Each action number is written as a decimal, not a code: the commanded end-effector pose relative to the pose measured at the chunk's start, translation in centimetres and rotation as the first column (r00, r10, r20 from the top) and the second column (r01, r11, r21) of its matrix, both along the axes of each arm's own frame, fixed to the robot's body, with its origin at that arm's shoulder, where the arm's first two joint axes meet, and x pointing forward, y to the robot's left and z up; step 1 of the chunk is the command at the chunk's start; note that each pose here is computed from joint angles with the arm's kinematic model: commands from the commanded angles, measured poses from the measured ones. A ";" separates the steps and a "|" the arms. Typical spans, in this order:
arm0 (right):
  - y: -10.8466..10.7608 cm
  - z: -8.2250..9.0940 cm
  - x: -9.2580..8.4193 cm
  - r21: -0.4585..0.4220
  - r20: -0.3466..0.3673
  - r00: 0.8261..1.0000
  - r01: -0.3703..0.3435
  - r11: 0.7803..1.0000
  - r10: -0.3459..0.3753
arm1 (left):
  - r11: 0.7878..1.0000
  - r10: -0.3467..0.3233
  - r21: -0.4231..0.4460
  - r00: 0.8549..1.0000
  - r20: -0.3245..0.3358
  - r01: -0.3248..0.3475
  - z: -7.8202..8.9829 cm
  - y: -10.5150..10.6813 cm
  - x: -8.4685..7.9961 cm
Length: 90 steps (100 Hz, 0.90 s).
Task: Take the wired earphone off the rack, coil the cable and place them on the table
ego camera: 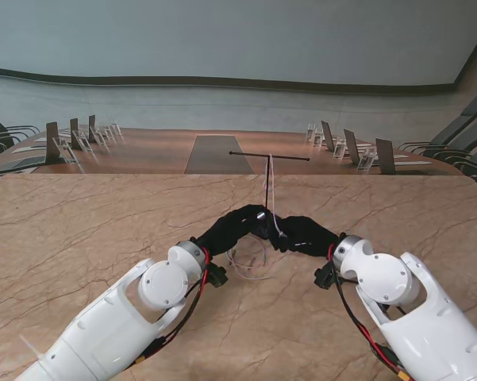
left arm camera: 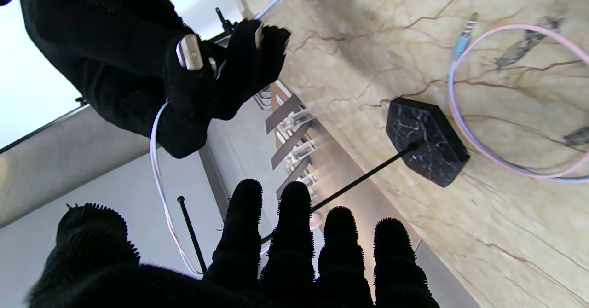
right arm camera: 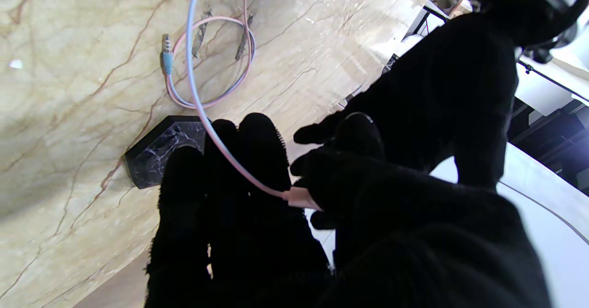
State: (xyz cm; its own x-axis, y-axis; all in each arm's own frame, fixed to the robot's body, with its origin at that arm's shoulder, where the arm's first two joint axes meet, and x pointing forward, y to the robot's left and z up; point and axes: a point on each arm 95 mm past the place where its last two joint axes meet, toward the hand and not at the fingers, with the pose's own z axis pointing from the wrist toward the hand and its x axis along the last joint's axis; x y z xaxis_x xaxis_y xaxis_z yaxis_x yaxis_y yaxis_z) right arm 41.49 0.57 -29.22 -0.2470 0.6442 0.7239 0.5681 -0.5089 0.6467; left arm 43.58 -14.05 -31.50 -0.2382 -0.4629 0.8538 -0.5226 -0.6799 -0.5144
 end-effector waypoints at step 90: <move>0.4 -1.3 -2.8 -0.061 -0.082 0.996 -0.037 0.997 0.032 | 0.991 -0.063 -0.121 0.997 -0.051 0.057 0.6 -3.4 2.2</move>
State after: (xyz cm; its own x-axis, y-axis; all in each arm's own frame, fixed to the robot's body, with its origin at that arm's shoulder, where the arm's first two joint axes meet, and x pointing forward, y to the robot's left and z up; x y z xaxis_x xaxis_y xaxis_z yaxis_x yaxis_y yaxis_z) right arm 38.97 0.82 -30.42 -0.2134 0.6825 0.6990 0.6291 -0.4514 0.6328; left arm 45.71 -16.51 -31.40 -0.2012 -0.3632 0.9097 -0.5782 -0.7057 -0.4096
